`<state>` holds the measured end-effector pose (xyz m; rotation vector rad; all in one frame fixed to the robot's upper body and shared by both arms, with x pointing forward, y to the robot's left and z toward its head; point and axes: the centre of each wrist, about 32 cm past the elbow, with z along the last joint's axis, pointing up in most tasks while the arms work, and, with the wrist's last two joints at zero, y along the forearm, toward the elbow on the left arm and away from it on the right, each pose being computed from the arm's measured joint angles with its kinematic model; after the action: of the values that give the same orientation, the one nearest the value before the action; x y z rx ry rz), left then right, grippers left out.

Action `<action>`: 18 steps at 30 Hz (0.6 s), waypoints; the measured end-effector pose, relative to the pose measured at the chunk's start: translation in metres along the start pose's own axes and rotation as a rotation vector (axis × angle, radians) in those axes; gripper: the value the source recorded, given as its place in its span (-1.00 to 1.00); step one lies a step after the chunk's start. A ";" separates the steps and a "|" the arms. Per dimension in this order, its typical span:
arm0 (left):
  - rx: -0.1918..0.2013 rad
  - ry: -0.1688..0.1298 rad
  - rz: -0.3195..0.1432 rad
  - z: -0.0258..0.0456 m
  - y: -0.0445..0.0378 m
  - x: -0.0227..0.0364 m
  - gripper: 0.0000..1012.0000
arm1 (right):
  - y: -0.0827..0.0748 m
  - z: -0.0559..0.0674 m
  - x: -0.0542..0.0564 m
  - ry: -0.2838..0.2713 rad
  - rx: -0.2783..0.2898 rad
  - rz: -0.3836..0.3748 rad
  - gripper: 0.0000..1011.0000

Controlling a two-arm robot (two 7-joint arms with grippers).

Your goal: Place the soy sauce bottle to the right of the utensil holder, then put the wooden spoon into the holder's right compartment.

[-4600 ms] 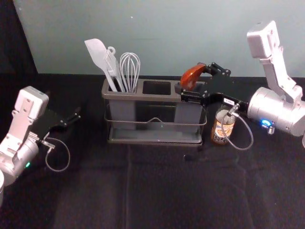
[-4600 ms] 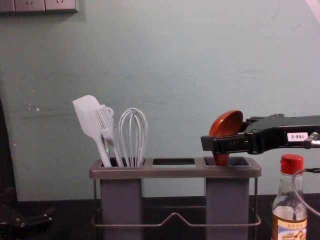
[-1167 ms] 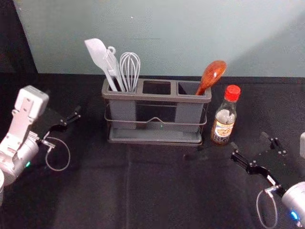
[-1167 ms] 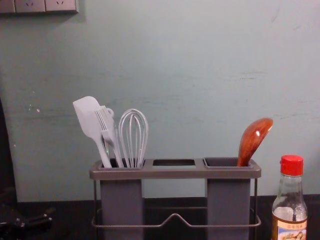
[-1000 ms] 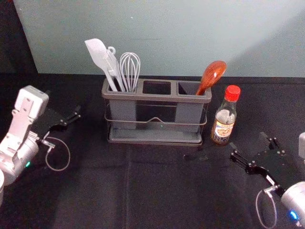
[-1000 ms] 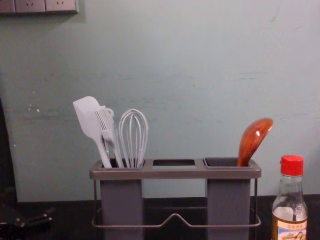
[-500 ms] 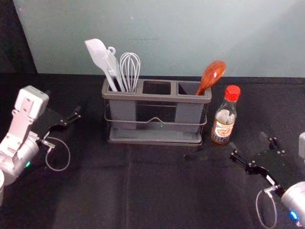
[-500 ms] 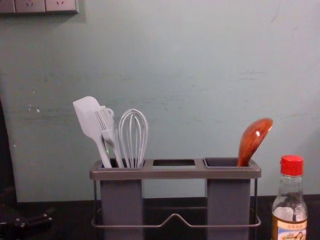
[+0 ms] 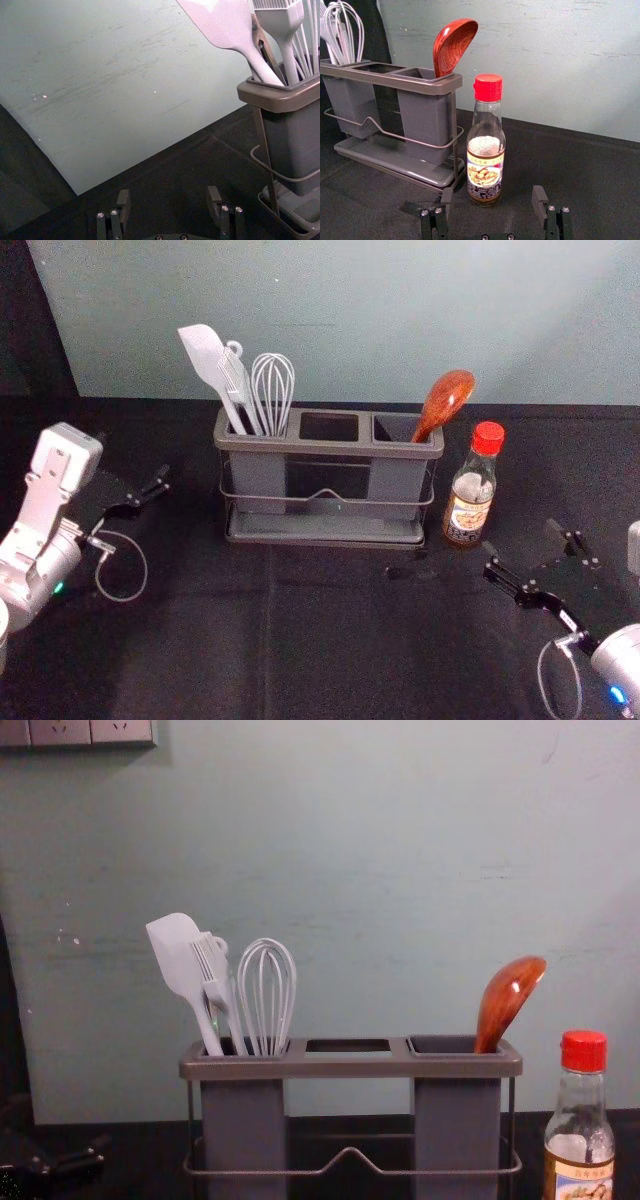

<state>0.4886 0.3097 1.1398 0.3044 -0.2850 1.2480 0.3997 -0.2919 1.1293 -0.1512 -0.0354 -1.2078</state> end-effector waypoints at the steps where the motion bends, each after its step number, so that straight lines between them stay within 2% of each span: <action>1: 0.000 0.000 0.000 0.0000 0.0000 0.0000 0.99 | 0.000 0.000 0.000 0.000 0.000 0.000 0.98; 18: 0.000 0.000 0.000 0.0000 0.0000 0.0000 0.99 | 0.000 0.000 0.000 0.001 0.000 -0.002 0.98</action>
<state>0.4886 0.3097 1.1398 0.3045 -0.2850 1.2480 0.3997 -0.2919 1.1293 -0.1506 -0.0348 -1.2098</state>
